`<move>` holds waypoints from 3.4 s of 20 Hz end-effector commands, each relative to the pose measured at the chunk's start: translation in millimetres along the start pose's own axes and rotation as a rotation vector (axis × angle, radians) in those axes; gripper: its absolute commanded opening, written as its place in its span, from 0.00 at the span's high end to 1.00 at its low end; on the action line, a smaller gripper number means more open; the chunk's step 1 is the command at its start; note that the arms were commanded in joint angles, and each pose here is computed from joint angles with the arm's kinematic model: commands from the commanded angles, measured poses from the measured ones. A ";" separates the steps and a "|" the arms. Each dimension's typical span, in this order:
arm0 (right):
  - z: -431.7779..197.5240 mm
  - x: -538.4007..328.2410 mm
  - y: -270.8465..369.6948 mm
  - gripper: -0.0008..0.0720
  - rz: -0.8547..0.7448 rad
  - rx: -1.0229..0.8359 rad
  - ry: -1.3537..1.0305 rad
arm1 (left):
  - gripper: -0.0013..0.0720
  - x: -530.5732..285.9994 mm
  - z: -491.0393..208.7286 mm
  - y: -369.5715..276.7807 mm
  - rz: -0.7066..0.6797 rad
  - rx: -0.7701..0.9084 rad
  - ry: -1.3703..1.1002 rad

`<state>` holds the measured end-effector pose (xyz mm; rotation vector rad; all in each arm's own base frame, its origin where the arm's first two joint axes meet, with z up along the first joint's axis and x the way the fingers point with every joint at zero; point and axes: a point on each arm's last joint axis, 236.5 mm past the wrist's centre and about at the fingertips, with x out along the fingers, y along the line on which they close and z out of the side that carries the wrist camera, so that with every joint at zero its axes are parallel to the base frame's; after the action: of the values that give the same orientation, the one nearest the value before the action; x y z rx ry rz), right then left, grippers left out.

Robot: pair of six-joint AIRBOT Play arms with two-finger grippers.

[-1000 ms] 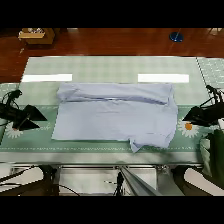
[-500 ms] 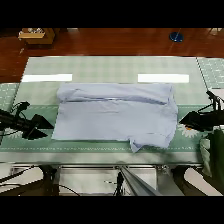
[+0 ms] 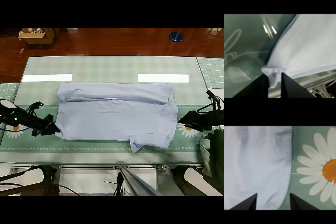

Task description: Fold the shirts.

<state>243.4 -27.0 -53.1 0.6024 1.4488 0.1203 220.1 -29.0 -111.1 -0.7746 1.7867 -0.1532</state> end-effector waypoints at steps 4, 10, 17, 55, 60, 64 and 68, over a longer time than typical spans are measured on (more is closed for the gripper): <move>-2.5 -0.1 2.3 0.31 0.011 0.003 0.010 | 0.95 6.0 1.2 -2.3 0.020 -0.012 0.004; -46.9 19.2 -31.7 0.19 -0.023 0.135 0.111 | 0.95 -12.2 -4.5 -0.6 -0.015 0.050 -0.017; -82.0 57.5 4.7 0.19 0.174 0.225 0.159 | 0.95 -13.0 -3.4 -3.3 -0.026 0.067 -0.025; 238.2 -20.0 115.9 0.95 0.241 0.082 -0.701 | 0.95 -115.9 159.1 -140.0 -0.312 0.192 -0.702; 235.1 25.6 95.5 0.95 0.175 0.077 -0.585 | 0.95 -124.6 190.7 -123.8 -0.268 0.139 -0.805; 213.5 67.8 89.4 0.95 0.106 -0.008 -0.458 | 0.93 -88.5 188.7 -115.3 -0.275 0.122 -0.687; 227.7 38.6 79.3 0.57 0.092 -0.004 -0.531 | 0.41 -112.3 194.8 -104.0 -0.291 0.100 -0.720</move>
<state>486.8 -1.5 -56.8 0.6702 0.9214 0.0428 455.4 -3.3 -46.4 -0.8584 0.9794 -0.1306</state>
